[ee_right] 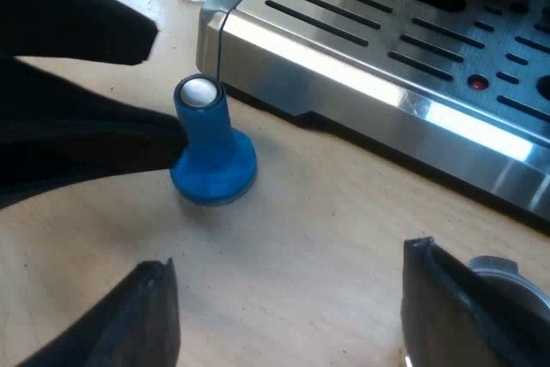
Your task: Grind coffee beans and then tamp
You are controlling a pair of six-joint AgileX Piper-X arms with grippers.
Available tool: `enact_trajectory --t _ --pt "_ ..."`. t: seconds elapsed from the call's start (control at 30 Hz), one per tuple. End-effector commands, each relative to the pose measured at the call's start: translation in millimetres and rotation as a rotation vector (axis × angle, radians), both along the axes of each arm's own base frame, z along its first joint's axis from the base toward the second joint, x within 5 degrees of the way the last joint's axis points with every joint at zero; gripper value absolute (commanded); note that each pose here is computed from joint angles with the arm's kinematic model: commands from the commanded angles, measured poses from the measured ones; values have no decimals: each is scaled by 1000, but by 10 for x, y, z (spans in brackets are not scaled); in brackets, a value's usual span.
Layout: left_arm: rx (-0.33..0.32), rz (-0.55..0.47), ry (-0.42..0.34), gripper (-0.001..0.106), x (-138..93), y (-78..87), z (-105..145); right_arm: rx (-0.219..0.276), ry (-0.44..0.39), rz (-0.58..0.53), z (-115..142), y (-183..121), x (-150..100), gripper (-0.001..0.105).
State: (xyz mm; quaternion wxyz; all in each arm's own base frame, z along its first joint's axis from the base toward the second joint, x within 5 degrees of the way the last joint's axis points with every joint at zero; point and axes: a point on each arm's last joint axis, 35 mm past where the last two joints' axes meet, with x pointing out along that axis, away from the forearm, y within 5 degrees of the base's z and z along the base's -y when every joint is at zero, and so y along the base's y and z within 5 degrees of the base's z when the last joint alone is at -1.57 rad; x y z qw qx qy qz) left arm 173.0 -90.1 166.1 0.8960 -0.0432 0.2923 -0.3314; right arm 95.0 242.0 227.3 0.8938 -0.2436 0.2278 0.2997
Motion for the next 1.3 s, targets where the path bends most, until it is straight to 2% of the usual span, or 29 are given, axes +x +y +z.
enact_trajectory --t 0.03,0.23,0.37,0.63,0.7,0.77,0.87,0.97,1.1,1.3 --pt "-3 9 -15 64 69 -36 -51 -11 -8 10 -3 6 4 58" --pt "7 12 1 64 167 -79 -210 -9 -7 8 -3 6 4 58" --pt "25 12 39 64 246 -115 -315 -2 -2 3 -3 6 4 58" --pt "27 12 43 62 363 -168 -327 -9 0 3 -9 1 3 58" --pt "27 12 43 56 362 -168 -328 -9 0 3 -9 1 3 58" --pt "28 12 46 41 360 -167 -331 -9 0 3 -9 1 3 58" --pt "28 12 46 24 360 -167 -331 -9 0 3 -9 1 3 58" --pt "17 1 48 16 356 -171 -320 -9 0 3 -9 1 3 58" --pt "1 -1 16 15 345 -167 -226 -9 0 3 -9 1 3 58" --pt "-50 -1 -95 15 285 -139 89 -9 0 3 -9 1 3 58"
